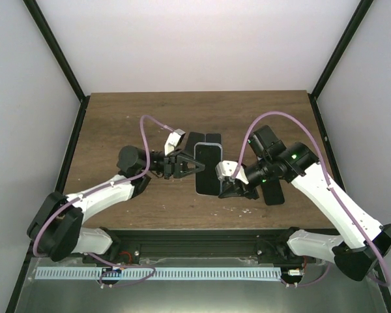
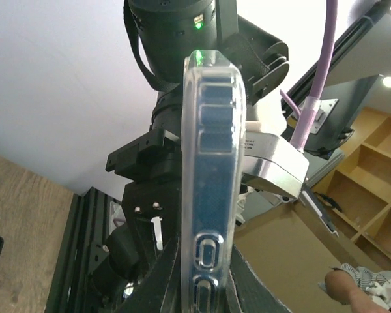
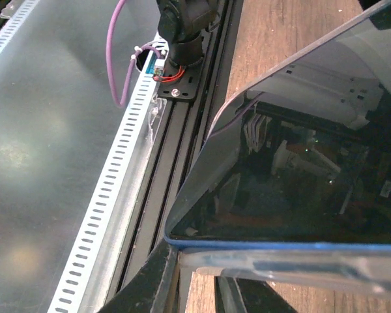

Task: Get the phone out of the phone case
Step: Remove the phone case from the phone.

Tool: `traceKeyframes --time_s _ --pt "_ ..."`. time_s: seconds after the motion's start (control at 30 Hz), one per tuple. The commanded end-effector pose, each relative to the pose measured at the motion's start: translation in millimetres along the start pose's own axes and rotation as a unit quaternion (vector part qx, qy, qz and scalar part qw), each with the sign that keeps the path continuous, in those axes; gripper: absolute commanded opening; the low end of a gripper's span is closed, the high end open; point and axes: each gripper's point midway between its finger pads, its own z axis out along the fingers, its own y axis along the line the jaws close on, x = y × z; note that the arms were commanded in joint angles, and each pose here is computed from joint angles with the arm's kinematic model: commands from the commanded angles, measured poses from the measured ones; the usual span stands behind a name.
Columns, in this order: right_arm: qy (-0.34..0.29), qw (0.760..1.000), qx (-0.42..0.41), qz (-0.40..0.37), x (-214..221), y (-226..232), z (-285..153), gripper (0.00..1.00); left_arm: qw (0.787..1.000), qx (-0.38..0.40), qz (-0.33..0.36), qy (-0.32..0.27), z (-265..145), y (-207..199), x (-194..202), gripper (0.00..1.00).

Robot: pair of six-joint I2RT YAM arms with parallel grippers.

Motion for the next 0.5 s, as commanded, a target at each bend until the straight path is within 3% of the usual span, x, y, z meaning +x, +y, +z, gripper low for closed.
traceKeyframes --time_s 0.0,0.47 --pt "-0.033 0.981 0.145 -0.123 -42 -69 -13 0.11 0.997 0.060 -0.040 -0.009 9 -25 2 0.00" --pt "-0.095 0.974 0.193 -0.073 -52 -103 -35 0.12 0.996 0.071 -0.040 -0.019 4 -36 -1 0.00"
